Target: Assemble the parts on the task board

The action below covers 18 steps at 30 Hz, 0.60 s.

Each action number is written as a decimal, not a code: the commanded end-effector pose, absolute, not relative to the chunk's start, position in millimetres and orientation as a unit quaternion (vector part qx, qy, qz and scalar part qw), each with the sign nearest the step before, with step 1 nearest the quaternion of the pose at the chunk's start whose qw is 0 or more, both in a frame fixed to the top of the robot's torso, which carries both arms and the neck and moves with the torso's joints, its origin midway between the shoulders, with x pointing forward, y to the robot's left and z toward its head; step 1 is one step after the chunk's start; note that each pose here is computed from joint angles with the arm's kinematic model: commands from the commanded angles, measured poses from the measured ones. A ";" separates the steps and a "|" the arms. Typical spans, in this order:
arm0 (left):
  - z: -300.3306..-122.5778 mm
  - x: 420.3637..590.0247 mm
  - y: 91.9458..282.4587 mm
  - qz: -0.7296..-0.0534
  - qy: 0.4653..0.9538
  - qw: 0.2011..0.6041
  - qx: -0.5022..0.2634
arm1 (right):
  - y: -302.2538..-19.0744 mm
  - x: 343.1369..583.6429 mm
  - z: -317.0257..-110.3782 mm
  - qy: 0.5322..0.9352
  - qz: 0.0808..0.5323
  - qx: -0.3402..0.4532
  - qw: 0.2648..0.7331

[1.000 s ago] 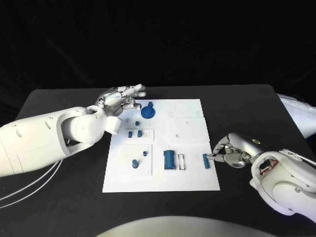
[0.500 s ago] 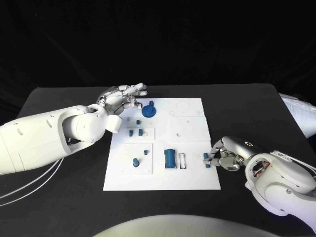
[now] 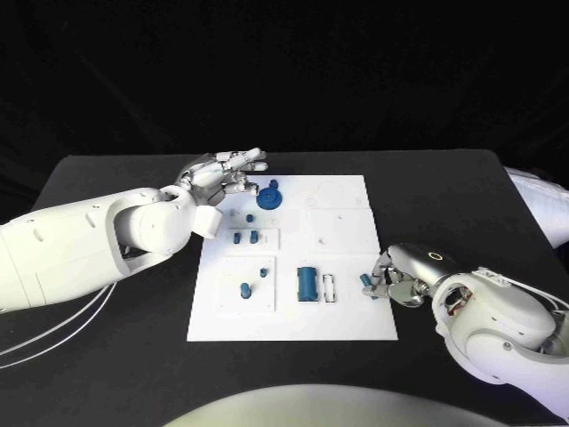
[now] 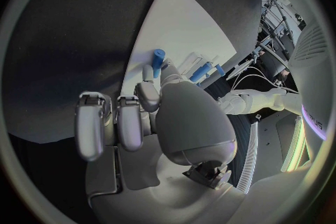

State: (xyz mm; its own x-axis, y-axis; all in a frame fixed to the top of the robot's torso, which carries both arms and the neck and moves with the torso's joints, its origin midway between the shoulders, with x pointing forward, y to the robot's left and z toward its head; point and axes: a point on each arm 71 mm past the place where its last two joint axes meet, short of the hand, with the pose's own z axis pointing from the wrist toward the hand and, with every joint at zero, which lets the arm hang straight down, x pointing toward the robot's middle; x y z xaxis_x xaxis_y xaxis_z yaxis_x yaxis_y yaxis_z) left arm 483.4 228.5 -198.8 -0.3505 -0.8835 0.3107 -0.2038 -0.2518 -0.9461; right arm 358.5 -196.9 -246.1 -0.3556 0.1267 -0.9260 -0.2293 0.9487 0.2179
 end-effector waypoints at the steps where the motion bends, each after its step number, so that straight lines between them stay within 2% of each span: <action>1: -197.6 481.7 223.3 -0.623 0.548 0.266 -0.491 | -196.9 356.8 -258.1 0.818 0.107 -0.104 0.556; 7: -197.3 480.6 220.0 -0.625 0.549 0.261 -0.490 | -191.8 357.6 -264.1 0.812 0.081 -0.147 0.559; 18: -197.5 480.8 219.9 -0.625 0.549 0.261 -0.490 | -187.9 356.9 -267.4 0.815 0.080 -0.154 0.552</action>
State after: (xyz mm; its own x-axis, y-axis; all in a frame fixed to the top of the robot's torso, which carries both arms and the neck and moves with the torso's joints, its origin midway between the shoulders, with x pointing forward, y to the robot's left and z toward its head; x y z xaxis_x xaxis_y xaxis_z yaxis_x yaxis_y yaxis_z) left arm 481.5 222.6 -198.3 -0.3643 -0.8755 0.3175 -0.2116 -0.2541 -0.9437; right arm 361.0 -178.8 -245.2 -0.2452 -0.0516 -0.9681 -0.3537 0.9345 0.0398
